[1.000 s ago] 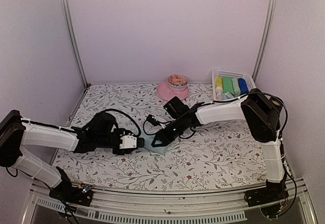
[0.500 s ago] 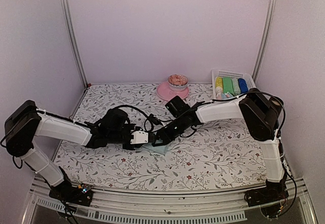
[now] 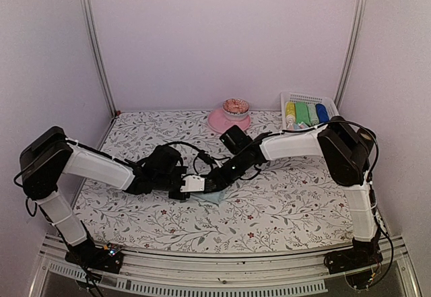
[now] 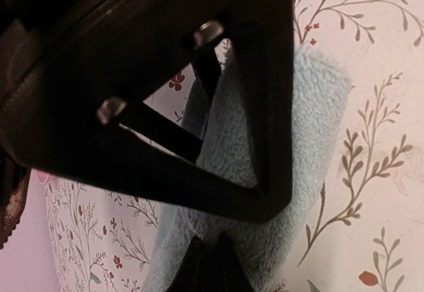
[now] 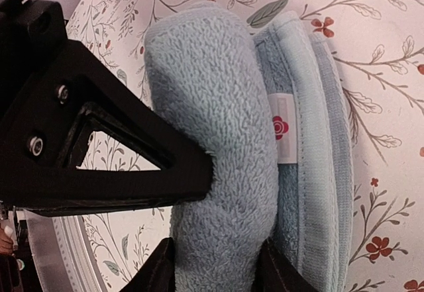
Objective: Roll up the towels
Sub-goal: Roll the towel at the center of the board, then pick up the towel from the center of the board.
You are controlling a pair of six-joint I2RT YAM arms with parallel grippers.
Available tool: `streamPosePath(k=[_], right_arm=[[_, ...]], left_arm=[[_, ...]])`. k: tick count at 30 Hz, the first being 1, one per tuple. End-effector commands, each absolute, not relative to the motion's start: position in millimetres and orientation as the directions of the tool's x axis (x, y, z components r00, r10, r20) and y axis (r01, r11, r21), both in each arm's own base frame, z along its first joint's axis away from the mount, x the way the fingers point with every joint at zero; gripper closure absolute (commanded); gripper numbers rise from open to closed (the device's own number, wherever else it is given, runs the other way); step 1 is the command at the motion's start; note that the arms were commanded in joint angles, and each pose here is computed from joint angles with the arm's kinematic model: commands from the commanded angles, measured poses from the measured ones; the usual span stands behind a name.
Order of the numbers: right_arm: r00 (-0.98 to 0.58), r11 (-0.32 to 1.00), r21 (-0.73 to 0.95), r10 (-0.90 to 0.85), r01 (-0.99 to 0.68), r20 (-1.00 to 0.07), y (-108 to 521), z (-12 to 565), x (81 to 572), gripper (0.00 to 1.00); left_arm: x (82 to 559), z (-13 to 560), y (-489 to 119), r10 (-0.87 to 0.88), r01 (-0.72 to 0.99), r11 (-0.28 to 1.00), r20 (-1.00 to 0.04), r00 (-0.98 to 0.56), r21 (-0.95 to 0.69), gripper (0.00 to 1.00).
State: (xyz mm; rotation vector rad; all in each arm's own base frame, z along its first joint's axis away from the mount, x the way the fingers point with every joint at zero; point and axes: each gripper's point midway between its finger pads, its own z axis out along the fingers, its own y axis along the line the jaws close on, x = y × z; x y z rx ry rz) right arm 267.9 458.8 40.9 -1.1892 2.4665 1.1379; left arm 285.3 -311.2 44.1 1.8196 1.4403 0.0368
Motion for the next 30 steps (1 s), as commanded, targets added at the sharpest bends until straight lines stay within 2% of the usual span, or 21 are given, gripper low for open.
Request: streamPosePath(k=[1,8,17,24,28,30], right_arm=[[-0.676,0.442,0.539,-0.628,-0.717,-0.385,446.4,22.9,265.3,0.51],[-0.673,0.467,0.49,-0.584,-0.736,-0.454,441.2,55.2,289.1,0.3],[-0.665,0.474,0.466,-0.551,-0.747,-0.505,437.8,86.3,311.4,0.16],[-0.688,0.473,0.505,-0.572,-0.721,-0.446,435.9,63.2,314.0,0.11],[-0.694,0.418,0.58,-0.593,-0.699,-0.409,441.0,51.6,300.0,0.1],[-0.695,0.397,0.609,-0.602,-0.687,-0.392,442.6,46.0,294.2,0.04]], left_arm=[[276.7,26.5,-302.9,0.857,0.838,-0.057,-0.403,0.319,0.543,0.96],[269.0,24.4,-297.7,0.853,0.836,-0.078,-0.398,0.339,0.543,0.97],[268.3,22.2,-296.5,0.852,0.835,-0.083,-0.395,0.342,0.545,0.97],[270.6,26.4,-298.5,0.848,0.828,-0.074,-0.402,0.345,0.556,0.97],[270.6,27.1,-298.6,0.848,0.826,-0.072,-0.402,0.346,0.559,0.97],[271.0,27.0,-298.0,0.85,0.825,-0.071,-0.399,0.345,0.561,0.97]])
